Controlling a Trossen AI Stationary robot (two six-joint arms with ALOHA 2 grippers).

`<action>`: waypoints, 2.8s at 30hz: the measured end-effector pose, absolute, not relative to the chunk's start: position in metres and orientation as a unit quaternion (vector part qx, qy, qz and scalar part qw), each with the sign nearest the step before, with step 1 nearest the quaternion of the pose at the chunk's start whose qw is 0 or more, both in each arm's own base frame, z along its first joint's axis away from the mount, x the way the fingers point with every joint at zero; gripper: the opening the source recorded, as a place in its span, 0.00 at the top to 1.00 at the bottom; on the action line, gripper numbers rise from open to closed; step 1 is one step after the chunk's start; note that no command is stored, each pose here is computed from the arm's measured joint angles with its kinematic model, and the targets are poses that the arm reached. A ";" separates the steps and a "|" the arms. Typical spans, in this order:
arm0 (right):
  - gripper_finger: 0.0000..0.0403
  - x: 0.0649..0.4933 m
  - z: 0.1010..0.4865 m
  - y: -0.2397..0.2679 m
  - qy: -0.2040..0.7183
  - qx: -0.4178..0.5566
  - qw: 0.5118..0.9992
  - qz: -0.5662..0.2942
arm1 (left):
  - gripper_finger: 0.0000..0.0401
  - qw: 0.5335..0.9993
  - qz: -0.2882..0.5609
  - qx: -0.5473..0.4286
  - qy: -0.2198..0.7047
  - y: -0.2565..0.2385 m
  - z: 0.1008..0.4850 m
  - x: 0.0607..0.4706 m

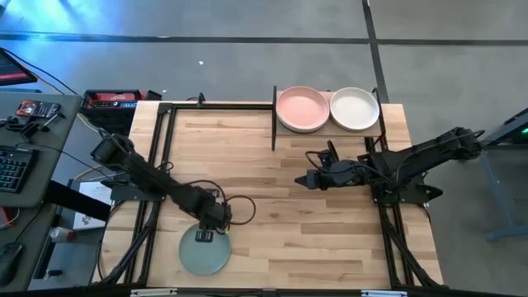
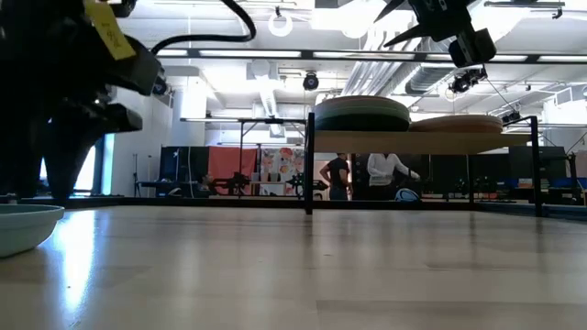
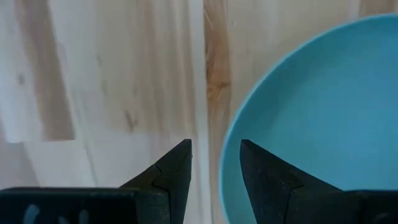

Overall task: Place and stack plates onto a shelf
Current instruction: Stack the light blue plate on top of the white plate on the shelf

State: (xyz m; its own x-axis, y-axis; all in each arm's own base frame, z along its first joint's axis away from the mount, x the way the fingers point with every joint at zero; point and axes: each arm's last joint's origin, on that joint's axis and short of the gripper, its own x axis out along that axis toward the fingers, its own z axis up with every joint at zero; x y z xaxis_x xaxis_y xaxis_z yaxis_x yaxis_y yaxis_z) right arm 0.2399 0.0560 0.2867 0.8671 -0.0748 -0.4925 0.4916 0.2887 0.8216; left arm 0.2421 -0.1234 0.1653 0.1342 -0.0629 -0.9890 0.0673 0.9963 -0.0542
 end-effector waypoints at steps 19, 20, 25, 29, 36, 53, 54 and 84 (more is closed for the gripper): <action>0.72 0.240 0.287 0.056 0.184 0.568 0.781 -0.181 | 0.79 0.716 -0.058 0.022 0.696 -0.133 0.135 0.246; 0.72 0.240 0.287 0.056 0.184 0.568 0.781 -0.181 | 0.82 0.715 -0.060 0.024 0.696 -0.133 0.135 0.246; 0.72 0.240 0.286 0.057 0.198 0.551 0.794 -0.167 | 0.98 0.711 -0.069 0.028 0.699 -0.132 0.135 0.246; 0.72 0.240 0.286 0.056 0.212 0.546 0.796 -0.150 | 0.98 0.704 -0.068 0.007 0.707 -0.125 0.139 0.250; 0.72 0.248 0.304 0.056 0.127 0.503 0.848 -0.105 | 1.00 0.735 -0.059 -0.001 0.675 -0.108 0.171 0.264; 0.72 0.251 0.366 0.051 -0.126 0.314 0.936 -0.099 | 1.00 0.783 0.054 -0.019 0.620 -0.042 0.271 0.270; 0.72 0.251 0.371 0.050 -0.126 0.304 0.938 -0.109 | 1.00 0.779 0.062 -0.024 0.624 -0.037 0.274 0.270; 0.72 0.362 0.349 0.077 0.275 0.278 0.856 -0.339 | 1.00 0.779 0.173 -0.134 0.588 0.030 0.287 0.276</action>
State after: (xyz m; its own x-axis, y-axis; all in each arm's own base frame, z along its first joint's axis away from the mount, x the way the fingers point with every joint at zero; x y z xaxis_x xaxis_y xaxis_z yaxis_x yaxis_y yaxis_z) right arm 0.3623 0.0774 0.3490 0.6188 -0.4269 -0.6594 0.7331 0.6155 0.2894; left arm 0.2763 0.0298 0.2867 0.2492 0.1124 -0.9619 -0.4270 0.9042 -0.0049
